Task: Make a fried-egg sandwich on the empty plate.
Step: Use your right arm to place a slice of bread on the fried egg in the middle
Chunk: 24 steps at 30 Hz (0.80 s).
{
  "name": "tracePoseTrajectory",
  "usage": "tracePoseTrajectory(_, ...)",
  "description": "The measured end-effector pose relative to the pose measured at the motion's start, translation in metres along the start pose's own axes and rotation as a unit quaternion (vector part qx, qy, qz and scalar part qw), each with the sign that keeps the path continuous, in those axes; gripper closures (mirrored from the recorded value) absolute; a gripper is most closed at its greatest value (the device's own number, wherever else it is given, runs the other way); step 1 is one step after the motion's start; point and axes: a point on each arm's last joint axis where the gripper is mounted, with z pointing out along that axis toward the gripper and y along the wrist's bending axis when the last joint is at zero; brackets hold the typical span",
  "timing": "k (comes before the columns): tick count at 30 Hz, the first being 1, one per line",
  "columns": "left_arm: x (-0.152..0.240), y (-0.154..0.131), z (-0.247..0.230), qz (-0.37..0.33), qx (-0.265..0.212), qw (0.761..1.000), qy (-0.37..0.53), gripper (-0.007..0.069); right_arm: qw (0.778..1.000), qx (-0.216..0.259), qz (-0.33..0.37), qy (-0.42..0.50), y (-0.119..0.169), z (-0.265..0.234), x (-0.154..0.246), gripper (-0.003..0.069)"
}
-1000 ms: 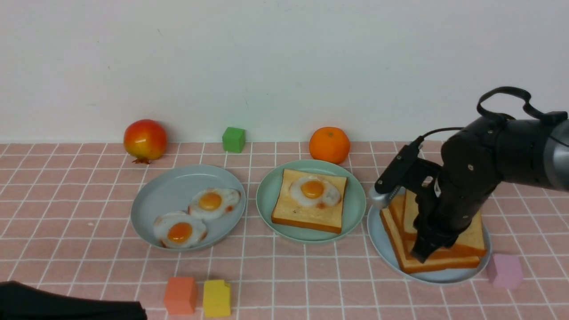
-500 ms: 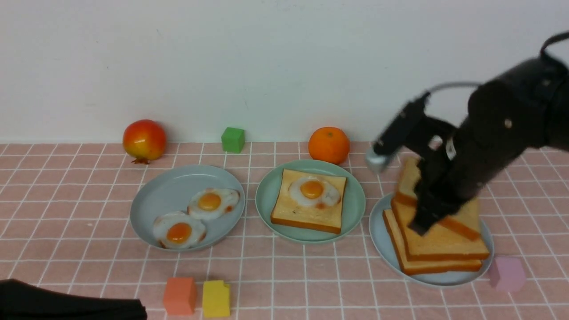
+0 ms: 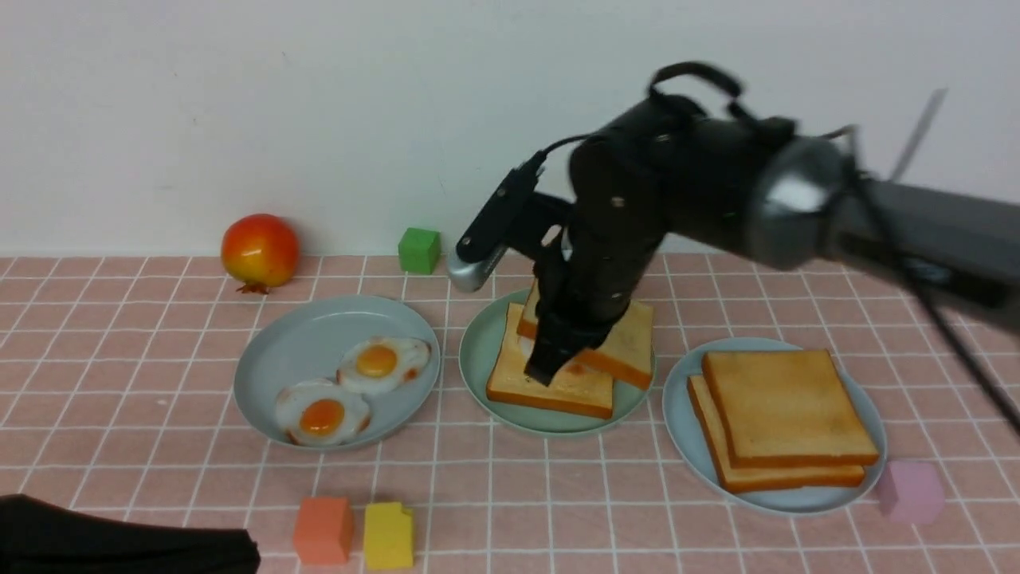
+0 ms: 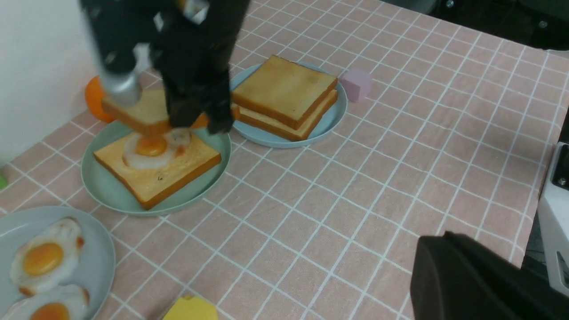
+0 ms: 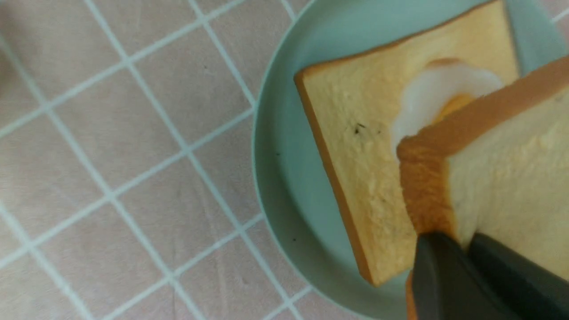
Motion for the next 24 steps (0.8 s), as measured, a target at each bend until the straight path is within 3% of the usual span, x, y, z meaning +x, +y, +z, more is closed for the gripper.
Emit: tracePoseTrajectory(24,0.000,0.002,0.001,0.004,-0.008,1.000,-0.006,0.0613,0.999,0.009,-0.040,0.035,0.011,0.051,-0.019,0.0589)
